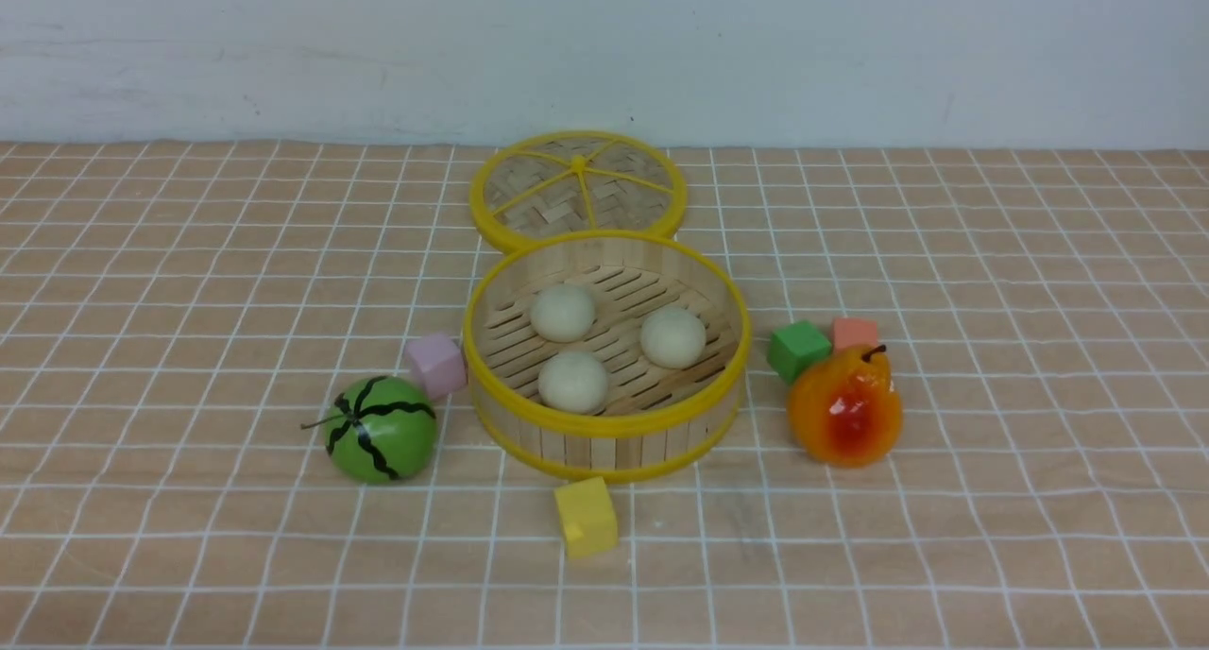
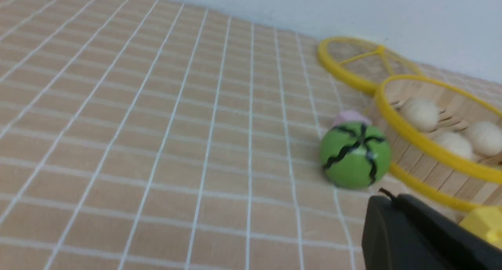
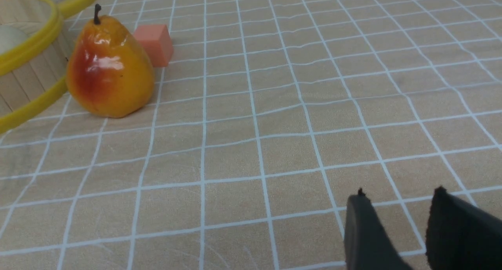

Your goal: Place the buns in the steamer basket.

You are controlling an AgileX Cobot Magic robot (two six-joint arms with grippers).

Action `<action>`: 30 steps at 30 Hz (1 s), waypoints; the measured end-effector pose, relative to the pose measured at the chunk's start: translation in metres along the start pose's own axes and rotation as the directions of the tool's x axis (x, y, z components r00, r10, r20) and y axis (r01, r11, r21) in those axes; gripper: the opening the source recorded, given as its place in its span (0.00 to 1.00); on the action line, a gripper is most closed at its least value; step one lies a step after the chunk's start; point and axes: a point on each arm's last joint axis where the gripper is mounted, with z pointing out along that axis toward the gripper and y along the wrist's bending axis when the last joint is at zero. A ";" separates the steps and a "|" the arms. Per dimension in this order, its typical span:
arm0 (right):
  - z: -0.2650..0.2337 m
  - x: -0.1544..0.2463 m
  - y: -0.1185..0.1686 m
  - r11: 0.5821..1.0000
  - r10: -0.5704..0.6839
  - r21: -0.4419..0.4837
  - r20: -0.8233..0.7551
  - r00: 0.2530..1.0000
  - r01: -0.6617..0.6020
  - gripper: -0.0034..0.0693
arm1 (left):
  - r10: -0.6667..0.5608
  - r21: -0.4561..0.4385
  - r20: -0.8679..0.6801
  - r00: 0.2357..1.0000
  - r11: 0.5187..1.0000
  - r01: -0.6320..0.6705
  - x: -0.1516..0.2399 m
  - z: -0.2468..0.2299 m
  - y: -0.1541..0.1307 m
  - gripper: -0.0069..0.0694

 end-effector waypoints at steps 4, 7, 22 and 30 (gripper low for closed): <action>0.000 0.000 0.000 1.000 0.000 0.000 0.000 1.000 0.000 0.38 | -0.010 -0.020 -0.076 0.997 1.000 0.009 0.027 0.007 0.008 0.07; 0.000 0.000 0.000 1.000 0.000 0.000 0.000 1.000 0.000 0.38 | -0.012 -0.030 -0.106 0.994 1.000 0.009 0.033 0.009 0.010 0.07; 0.000 0.000 0.000 1.000 0.000 0.000 0.000 1.000 0.000 0.38 | -0.015 -0.033 -0.119 0.993 0.999 0.012 0.035 0.009 0.010 0.09; 0.000 0.000 0.000 1.000 0.000 0.000 0.000 1.000 0.000 0.38 | -0.015 -0.033 -0.119 0.993 0.999 0.012 0.035 0.009 0.010 0.09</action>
